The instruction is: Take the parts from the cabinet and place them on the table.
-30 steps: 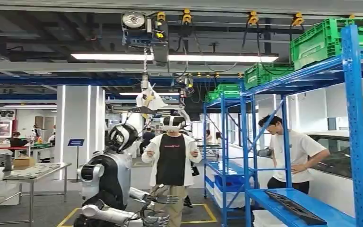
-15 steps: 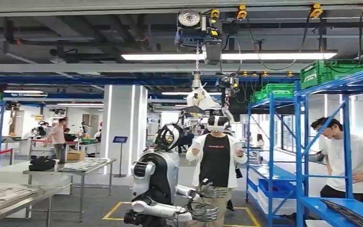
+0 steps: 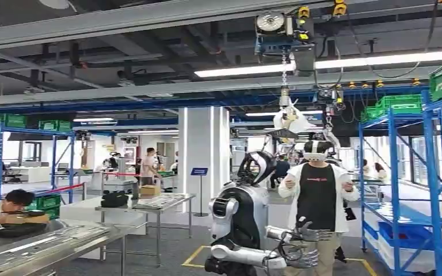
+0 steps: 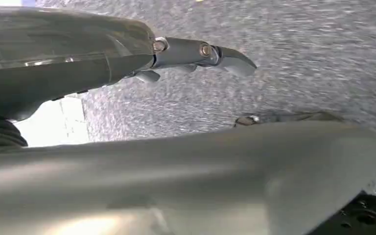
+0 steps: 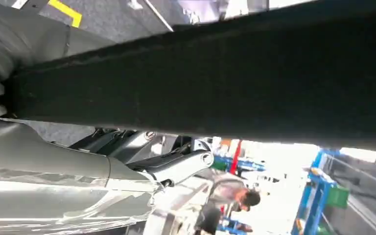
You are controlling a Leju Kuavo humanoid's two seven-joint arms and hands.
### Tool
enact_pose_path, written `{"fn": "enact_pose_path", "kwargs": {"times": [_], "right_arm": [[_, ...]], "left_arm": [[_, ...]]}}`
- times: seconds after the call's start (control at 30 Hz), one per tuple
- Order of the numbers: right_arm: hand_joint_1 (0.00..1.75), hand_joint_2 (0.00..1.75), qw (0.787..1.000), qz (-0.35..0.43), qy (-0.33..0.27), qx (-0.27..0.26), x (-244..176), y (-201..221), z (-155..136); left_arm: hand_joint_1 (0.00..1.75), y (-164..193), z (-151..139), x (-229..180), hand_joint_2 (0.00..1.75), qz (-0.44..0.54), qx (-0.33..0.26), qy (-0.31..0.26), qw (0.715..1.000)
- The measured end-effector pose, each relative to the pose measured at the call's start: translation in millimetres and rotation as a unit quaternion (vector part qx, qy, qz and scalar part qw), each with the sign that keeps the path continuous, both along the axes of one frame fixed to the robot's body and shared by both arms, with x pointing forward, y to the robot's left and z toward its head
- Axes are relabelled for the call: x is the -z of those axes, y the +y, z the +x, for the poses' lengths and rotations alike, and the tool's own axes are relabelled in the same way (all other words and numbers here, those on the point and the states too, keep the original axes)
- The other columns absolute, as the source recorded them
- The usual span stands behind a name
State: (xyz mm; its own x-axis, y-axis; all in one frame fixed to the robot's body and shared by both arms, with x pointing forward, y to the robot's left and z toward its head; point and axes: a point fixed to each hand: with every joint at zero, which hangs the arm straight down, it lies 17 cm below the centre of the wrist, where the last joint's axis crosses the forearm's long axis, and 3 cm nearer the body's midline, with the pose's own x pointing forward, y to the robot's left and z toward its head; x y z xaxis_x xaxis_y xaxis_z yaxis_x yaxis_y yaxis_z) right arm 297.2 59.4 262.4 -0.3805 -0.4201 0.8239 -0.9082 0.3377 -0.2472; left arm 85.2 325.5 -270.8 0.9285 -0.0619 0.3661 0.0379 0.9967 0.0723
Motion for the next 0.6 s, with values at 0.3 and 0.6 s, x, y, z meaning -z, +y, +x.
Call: {"fn": "enact_pose_path", "kwargs": {"times": [0.3, 0.6], "right_arm": [[1.75, 1.75, 1.0, 0.0, -0.003, -0.014, -7.2, 6.3, -1.8], [1.75, 1.75, 1.0, -0.004, 0.007, -0.02, -2.3, 7.0, -0.4]], "left_arm": [[0.0, 0.1, 1.6, -0.4, 0.0, -0.003, 0.0, -0.001, 1.0], [0.0, -6.3, 5.7, -0.9, 0.0, -0.012, -0.001, -0.002, 1.0]]}}
